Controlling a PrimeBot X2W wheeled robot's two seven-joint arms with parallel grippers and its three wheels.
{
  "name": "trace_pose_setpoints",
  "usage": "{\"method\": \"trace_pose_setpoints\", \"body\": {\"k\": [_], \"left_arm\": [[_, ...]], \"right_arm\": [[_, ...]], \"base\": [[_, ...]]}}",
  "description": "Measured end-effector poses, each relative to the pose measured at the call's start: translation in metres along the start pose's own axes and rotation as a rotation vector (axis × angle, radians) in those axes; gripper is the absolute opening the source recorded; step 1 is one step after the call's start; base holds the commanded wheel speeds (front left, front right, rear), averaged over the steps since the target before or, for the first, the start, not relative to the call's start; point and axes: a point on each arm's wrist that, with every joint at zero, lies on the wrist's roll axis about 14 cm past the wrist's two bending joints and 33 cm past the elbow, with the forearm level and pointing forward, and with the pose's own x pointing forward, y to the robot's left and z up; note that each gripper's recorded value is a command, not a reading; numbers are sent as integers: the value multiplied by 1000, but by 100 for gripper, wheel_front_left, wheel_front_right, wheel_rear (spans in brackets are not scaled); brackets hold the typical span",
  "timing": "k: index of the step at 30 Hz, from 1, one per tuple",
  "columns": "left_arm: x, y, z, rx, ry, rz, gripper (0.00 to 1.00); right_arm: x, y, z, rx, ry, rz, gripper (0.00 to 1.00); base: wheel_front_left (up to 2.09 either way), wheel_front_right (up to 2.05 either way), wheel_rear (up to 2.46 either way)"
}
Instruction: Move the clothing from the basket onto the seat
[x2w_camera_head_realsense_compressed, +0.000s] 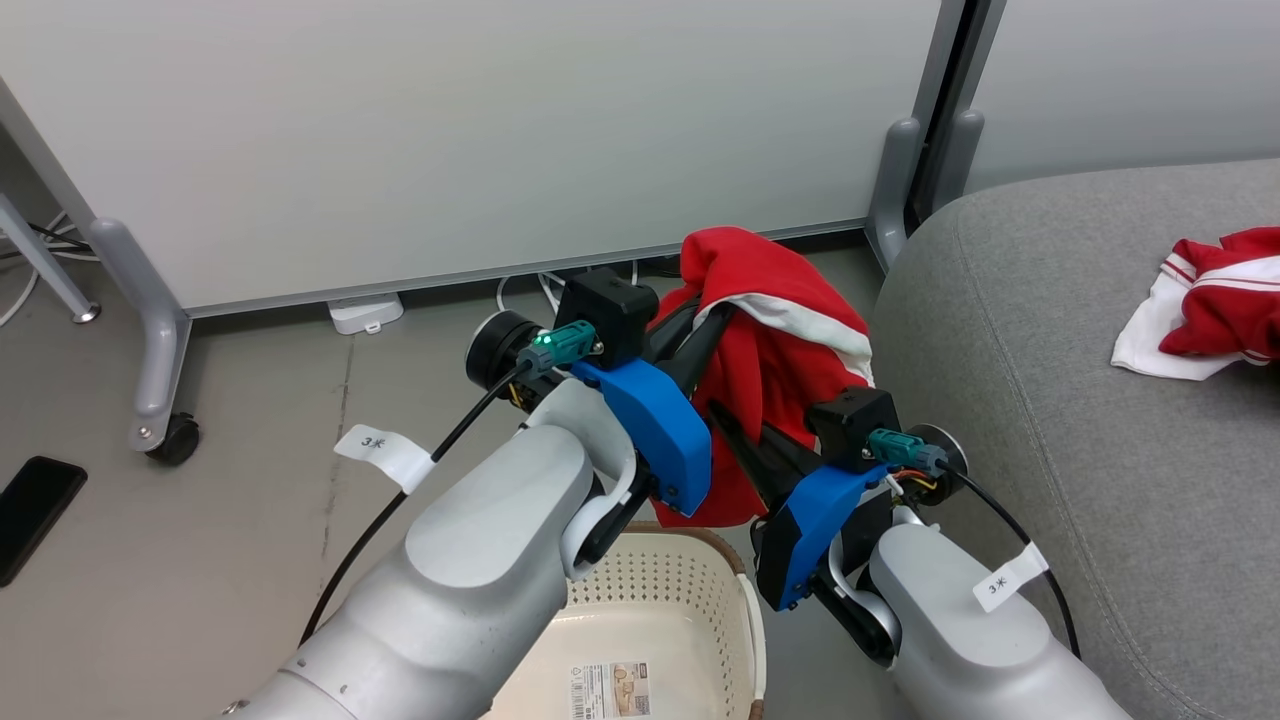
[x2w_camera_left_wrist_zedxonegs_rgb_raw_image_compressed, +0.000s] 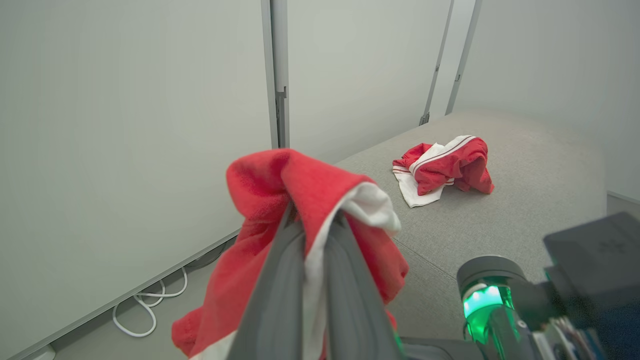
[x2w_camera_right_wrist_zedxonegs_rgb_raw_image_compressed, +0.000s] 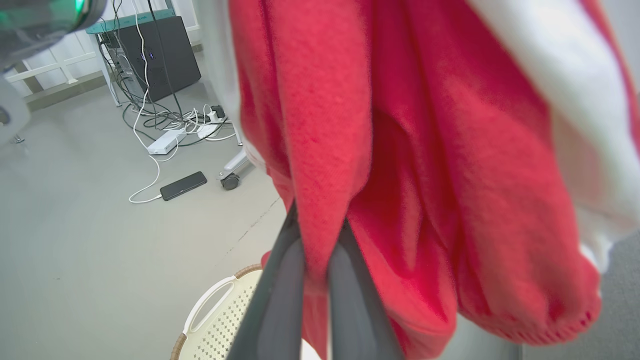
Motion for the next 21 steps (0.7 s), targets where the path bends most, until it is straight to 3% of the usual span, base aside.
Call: {"method": "trace_pose_setpoints", "body": {"k": [16,17,18,19,21], "left_arm": [[1,0,-1,-1,3,4,0],[1,0,0,-1,-1,6,27],[1,0,0,-1,-2,8,93],[1,0,1,0,-8,11,100],[1,1,3,3,-17,18,100]], "right_arm": [[-2,-4,-2,-20,1,-9,0],[-2,-4,-2,-20,-1,-9,0],[-2,-4,-2,-21,-1,-9,0],[-2,-4,-1,-21,-2,-9,0],[-3,-4,-2,-21,0,-10,0]], "base": [[0,0,0],[0,0,0],[0,0,0],[0,0,0],[0,0,0]]}}
